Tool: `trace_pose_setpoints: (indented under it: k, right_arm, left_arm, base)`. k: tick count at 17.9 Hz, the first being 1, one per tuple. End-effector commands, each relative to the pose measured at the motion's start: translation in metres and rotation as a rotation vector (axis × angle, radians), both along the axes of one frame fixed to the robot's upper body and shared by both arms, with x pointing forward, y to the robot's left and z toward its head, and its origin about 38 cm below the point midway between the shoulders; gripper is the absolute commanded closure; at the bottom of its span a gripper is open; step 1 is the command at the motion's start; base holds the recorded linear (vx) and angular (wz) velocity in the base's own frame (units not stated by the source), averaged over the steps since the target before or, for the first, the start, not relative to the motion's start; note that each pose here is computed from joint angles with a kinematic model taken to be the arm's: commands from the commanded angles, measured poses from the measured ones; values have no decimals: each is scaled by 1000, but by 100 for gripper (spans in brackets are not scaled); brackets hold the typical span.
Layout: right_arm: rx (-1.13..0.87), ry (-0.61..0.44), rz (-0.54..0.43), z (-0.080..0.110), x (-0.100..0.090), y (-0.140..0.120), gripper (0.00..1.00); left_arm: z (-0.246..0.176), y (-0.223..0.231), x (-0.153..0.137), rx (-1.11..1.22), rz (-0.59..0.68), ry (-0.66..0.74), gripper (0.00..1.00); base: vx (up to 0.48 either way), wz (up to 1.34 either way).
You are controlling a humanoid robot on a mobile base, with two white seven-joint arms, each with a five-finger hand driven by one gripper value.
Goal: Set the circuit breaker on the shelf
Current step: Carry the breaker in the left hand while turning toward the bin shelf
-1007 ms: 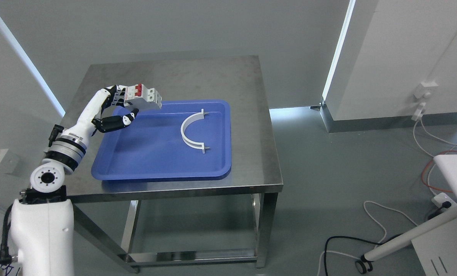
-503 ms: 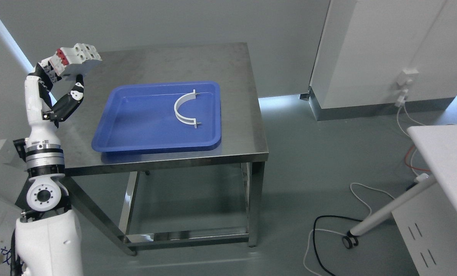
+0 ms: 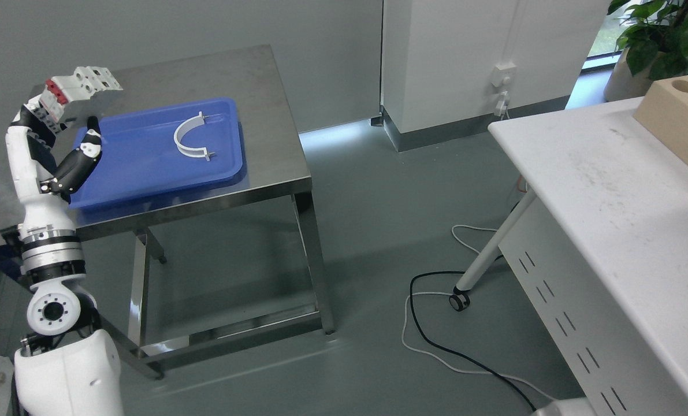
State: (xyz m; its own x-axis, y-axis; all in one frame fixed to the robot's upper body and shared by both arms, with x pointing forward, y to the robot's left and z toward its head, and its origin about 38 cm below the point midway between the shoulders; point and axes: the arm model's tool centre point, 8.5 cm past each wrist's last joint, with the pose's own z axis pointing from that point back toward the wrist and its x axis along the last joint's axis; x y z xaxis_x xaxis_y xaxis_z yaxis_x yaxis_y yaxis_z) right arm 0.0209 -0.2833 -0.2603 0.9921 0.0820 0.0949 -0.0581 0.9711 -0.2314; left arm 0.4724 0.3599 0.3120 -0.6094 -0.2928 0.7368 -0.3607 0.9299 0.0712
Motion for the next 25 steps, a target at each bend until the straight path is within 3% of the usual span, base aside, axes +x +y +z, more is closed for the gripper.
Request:
trace_pose_setpoints:
  k: [1, 9, 16, 22, 25]
  right_arm:
    - [-17, 31, 18, 1, -3, -10, 0]
    - [-17, 31, 19, 1, -3, -10, 0]
    - [-19, 32, 18, 1, -3, -10, 0]
    - [-17, 32, 18, 1, -3, -10, 0]
    - [-17, 32, 18, 1, -3, -10, 0]
  left_arm:
    - [25, 22, -18, -35, 60, -72, 77]
    - [47, 18, -13, -38, 48, -107, 77]
    - [65, -14, -3, 34, -42, -119, 77]
    - [60, -60, 18, 143, -217, 30, 77]
    - [66, -48, 35, 232, -227, 96, 76]
  base:
    - [-288, -76]
    - [-361, 286]
    - [-325, 1179]
    - [-143, 1474]
    - [-57, 1123]
